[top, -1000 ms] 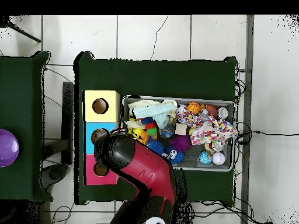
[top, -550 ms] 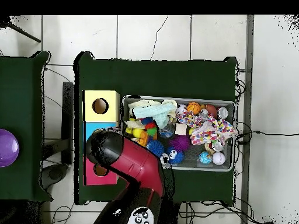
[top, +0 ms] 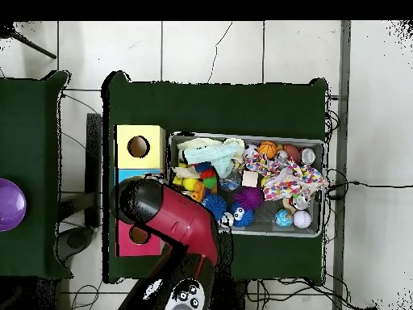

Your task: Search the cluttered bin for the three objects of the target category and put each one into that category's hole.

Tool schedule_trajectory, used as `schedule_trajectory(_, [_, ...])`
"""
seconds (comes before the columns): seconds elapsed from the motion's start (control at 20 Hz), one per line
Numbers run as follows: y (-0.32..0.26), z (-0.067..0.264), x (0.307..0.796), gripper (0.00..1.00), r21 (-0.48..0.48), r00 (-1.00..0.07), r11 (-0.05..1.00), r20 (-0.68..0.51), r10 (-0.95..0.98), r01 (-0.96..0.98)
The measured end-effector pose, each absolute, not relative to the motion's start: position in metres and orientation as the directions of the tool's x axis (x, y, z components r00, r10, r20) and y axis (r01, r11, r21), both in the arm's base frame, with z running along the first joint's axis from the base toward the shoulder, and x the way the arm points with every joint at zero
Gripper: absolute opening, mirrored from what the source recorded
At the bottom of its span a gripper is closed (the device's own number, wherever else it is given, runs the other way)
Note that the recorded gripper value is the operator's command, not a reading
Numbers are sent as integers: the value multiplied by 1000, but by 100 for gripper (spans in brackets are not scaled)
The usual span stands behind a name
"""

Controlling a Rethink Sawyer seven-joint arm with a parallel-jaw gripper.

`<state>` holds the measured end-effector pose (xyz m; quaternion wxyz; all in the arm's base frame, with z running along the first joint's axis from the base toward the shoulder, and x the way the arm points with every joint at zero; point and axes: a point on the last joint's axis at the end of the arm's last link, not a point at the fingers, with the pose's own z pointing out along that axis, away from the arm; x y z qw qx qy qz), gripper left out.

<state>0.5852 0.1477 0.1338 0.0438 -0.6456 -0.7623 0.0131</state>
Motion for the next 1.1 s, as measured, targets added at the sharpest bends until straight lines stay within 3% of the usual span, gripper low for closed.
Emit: schedule_trajectory(1.1, [177, 139, 570, 0, -169, -112, 132, 123, 986, 977])
